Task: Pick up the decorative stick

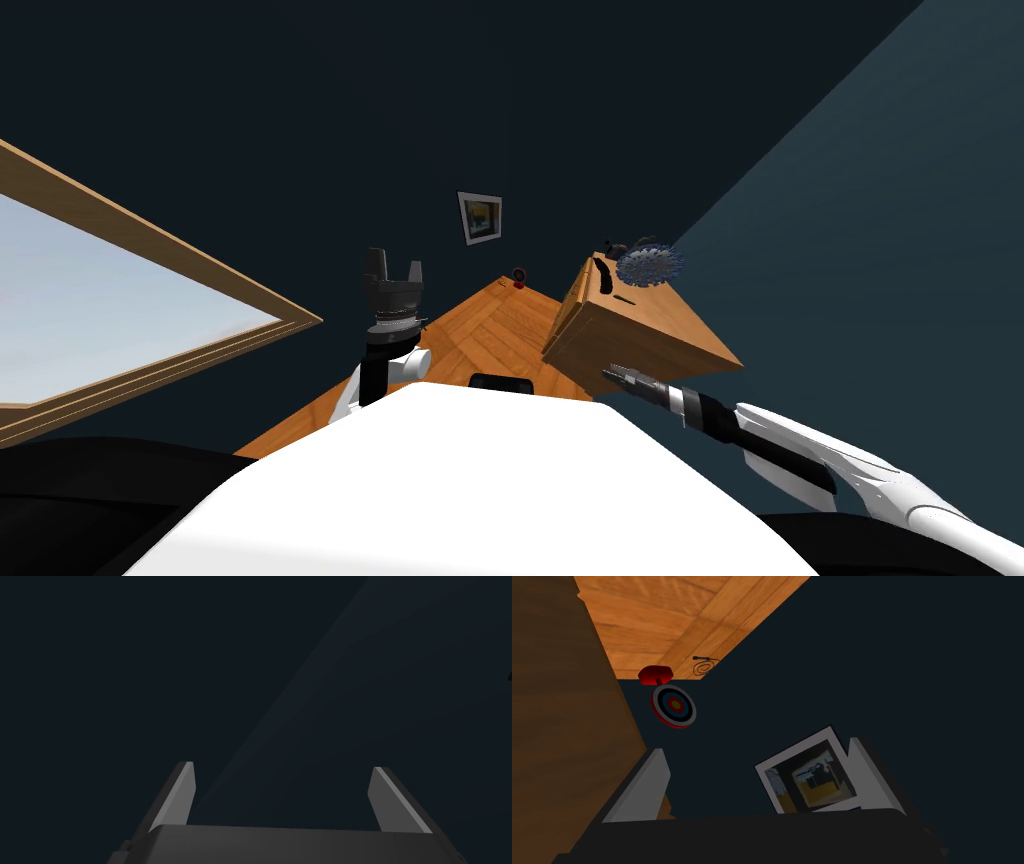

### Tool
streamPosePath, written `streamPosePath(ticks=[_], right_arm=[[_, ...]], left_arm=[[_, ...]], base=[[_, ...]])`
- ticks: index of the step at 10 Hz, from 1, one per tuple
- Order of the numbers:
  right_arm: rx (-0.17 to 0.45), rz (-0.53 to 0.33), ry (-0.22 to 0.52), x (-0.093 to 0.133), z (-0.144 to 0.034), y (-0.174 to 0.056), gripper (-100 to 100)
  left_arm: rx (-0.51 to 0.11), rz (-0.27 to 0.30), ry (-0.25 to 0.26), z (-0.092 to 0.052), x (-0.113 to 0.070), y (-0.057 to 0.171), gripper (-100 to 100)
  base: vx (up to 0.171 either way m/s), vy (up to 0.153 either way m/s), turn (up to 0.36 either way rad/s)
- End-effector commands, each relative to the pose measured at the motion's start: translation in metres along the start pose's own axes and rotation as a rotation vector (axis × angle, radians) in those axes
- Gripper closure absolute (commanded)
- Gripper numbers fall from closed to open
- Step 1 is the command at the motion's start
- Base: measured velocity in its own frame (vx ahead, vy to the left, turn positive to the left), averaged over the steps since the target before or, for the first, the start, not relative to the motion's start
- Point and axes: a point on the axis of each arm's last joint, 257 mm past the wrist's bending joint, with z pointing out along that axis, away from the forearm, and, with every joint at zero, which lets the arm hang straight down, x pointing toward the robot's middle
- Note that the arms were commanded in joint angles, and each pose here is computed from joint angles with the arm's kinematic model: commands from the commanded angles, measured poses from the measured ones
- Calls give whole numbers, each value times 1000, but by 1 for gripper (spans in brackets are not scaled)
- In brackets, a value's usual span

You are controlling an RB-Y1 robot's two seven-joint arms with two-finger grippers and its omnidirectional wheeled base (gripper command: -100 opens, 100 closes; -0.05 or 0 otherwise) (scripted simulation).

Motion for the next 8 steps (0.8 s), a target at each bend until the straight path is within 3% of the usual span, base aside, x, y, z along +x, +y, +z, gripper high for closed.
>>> streamPosePath(ticks=[1,8], right_arm=[[33,-50,72,7,-17,-18,-100],[127,-250,325,1,-73,-65,-100]], left_arm=[[0,0,0,0,0,0,0],[0,0,0,0,0,0,0]], base=[[47,41,48],[54,25,35]])
